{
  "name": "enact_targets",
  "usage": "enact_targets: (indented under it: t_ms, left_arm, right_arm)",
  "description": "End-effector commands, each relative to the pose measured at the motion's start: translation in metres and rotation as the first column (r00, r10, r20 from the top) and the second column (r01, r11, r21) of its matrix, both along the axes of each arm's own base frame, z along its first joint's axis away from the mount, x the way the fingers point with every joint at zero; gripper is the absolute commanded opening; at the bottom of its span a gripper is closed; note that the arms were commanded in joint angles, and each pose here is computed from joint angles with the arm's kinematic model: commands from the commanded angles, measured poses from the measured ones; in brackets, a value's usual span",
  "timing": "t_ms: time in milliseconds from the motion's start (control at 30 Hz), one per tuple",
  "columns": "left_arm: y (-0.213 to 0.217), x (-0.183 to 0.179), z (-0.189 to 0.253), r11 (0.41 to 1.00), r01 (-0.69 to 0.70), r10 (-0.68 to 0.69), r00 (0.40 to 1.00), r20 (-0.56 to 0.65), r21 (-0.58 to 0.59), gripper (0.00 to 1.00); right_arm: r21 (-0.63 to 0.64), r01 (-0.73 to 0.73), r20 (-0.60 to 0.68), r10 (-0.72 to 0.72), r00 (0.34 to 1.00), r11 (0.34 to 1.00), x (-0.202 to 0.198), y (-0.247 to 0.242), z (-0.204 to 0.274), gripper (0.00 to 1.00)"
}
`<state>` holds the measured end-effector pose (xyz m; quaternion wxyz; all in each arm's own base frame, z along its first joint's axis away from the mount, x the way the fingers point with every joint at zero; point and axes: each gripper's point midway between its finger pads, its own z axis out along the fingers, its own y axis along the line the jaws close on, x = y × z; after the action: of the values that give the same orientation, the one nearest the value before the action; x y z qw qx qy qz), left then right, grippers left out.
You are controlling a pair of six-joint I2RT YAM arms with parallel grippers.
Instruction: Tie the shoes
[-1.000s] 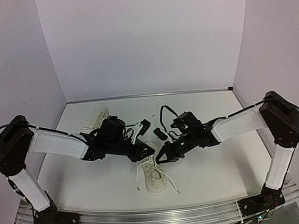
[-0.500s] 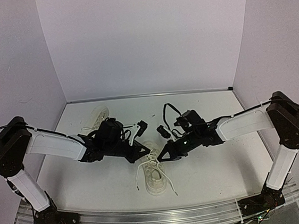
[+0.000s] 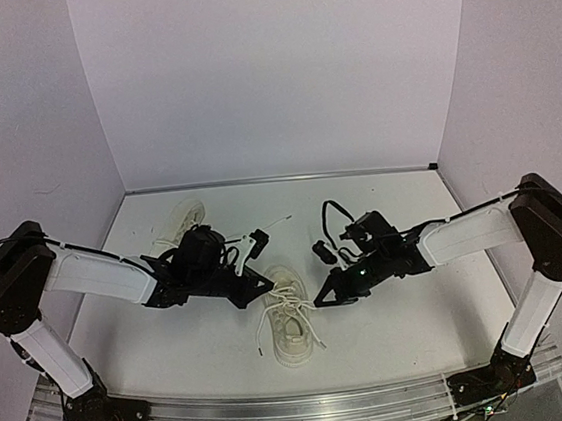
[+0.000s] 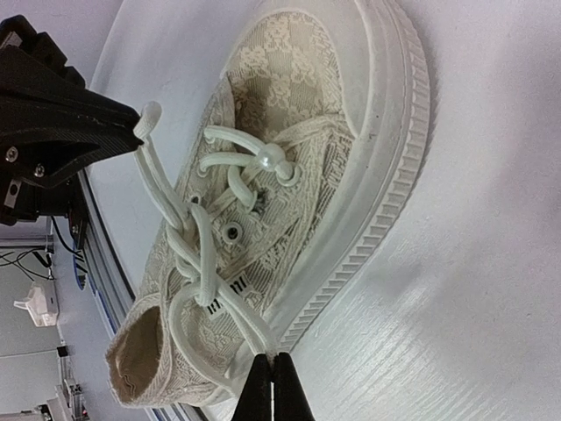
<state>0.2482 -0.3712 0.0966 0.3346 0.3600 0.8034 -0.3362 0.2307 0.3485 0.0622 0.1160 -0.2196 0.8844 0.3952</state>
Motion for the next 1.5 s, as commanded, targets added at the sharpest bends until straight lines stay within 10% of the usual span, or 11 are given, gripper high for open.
enact_targets:
  t_ms: [0, 767, 1467]
  left_arm:
    - [0.005, 0.009, 0.026, 0.999, -0.024, 0.027, 0.997, 0.075, -0.041, 0.00]
    - [-0.042, -0.070, 0.047, 0.928, 0.371, -0.365, 0.893, 0.264, 0.030, 0.00]
    - [-0.076, -0.062, 0.017, 0.906, 0.376, -0.421, 0.848, 0.321, 0.194, 0.03]
  right_arm:
    - [-0.022, 0.010, 0.042, -0.009, 0.999, 1.000, 0.003, -0.010, 0.003, 0.00]
    - [0.077, -0.041, 0.087, 0.034, 0.996, 0.996, 0.051, 0.039, 0.046, 0.00]
    - [0.148, -0.217, 0.048, 0.212, 0.976, 0.965, 0.019, 0.102, 0.050, 0.00]
